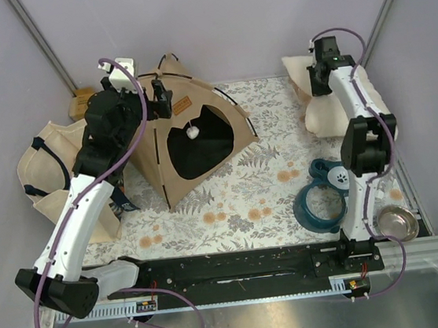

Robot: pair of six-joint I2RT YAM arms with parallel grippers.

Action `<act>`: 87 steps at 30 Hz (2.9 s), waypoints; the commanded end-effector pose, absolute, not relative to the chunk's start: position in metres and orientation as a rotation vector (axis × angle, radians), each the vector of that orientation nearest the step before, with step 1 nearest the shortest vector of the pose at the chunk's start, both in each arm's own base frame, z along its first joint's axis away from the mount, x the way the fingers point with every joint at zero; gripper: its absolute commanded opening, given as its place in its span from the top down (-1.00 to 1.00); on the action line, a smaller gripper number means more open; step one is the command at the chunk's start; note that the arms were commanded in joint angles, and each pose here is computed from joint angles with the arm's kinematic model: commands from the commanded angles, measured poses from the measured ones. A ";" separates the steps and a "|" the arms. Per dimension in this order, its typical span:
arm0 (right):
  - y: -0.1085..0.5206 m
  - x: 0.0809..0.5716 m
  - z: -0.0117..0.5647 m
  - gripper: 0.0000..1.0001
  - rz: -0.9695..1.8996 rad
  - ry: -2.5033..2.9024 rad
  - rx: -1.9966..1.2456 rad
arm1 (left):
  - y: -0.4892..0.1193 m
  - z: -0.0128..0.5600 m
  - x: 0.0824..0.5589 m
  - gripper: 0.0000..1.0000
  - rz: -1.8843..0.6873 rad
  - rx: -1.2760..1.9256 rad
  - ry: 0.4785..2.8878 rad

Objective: Set up the pet tent

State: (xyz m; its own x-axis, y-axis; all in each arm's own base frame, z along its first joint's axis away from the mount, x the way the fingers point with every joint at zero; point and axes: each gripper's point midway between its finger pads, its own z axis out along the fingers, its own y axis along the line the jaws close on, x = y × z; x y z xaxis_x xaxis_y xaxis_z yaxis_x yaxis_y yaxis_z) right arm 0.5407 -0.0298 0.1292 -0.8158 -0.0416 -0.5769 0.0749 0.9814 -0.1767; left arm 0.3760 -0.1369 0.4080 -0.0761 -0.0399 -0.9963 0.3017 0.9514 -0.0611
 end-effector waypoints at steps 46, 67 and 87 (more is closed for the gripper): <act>0.264 0.240 0.361 1.00 1.419 1.704 -0.792 | -0.106 0.316 0.377 -0.08 -0.208 -0.006 1.838; 0.343 0.308 0.189 1.00 1.055 2.187 -0.720 | -0.110 0.312 0.383 0.62 -0.242 0.033 1.858; 0.352 0.367 0.117 1.00 0.724 2.459 -0.007 | -0.117 0.298 0.381 0.56 -0.273 0.065 1.892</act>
State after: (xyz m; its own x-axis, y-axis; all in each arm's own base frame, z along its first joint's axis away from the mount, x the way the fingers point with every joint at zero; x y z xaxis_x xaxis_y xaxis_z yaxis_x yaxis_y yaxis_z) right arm 0.3272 0.3677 0.1169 -0.8891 0.0087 -0.4576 -0.2806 0.7795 0.5600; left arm 0.3780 -0.1133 0.2900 -0.3614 -0.0817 -0.9288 0.1546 0.9771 -0.1461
